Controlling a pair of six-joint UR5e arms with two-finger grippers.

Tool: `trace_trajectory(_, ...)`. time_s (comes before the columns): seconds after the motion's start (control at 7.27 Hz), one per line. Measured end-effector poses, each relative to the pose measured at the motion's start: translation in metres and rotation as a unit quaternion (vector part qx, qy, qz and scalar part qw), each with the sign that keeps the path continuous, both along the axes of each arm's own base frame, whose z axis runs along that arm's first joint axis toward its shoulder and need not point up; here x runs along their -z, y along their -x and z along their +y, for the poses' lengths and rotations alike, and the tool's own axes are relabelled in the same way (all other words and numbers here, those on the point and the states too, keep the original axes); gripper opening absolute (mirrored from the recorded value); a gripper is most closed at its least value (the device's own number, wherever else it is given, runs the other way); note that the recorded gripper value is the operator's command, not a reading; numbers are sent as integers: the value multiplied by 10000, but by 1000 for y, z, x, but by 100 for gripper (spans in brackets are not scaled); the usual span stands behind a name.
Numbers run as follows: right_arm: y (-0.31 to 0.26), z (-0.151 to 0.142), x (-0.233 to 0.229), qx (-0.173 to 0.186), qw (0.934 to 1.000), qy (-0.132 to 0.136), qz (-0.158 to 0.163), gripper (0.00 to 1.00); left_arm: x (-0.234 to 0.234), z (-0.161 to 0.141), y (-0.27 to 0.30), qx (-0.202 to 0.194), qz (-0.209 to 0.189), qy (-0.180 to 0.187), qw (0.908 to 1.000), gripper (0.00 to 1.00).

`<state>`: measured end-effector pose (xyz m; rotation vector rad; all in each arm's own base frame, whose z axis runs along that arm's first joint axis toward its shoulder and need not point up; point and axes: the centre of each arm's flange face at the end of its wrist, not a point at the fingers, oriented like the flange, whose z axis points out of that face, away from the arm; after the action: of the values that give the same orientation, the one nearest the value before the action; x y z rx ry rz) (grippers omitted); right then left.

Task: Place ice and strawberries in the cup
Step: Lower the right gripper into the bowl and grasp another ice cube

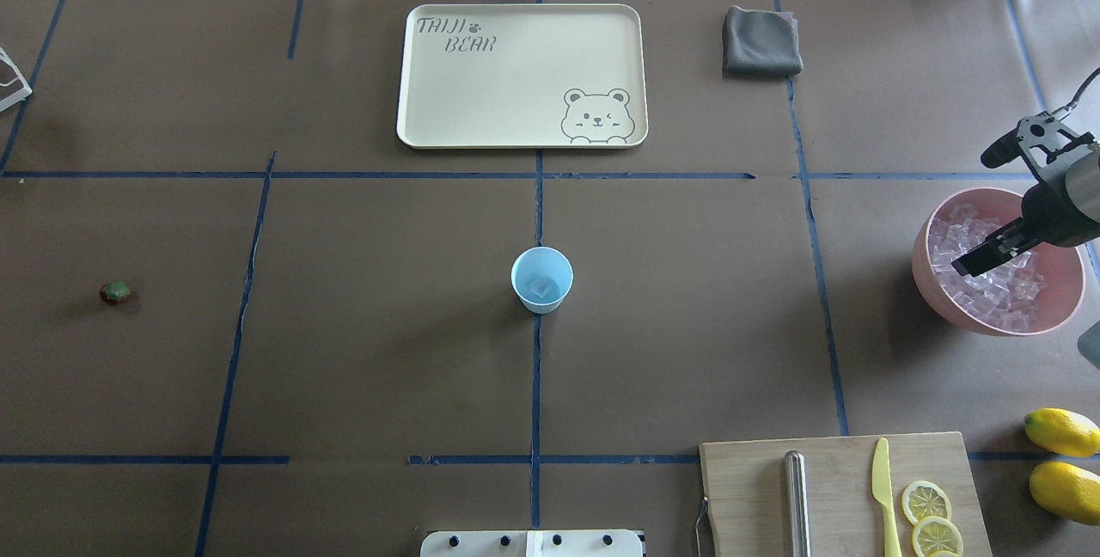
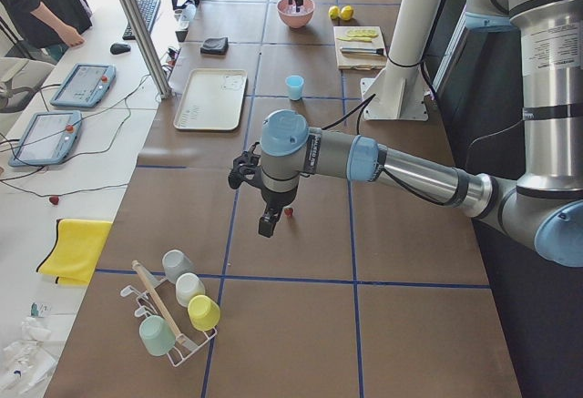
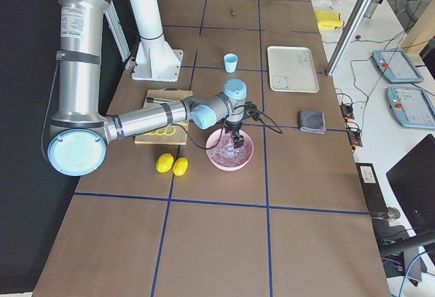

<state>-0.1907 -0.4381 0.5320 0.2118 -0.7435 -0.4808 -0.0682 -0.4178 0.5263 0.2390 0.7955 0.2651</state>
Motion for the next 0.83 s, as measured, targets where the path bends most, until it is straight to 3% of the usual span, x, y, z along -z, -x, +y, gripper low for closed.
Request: trace_trajectory(0.83,1,6,-16,29,9998,155,93,77,0,0,0,-1,12,-6,10000,100)
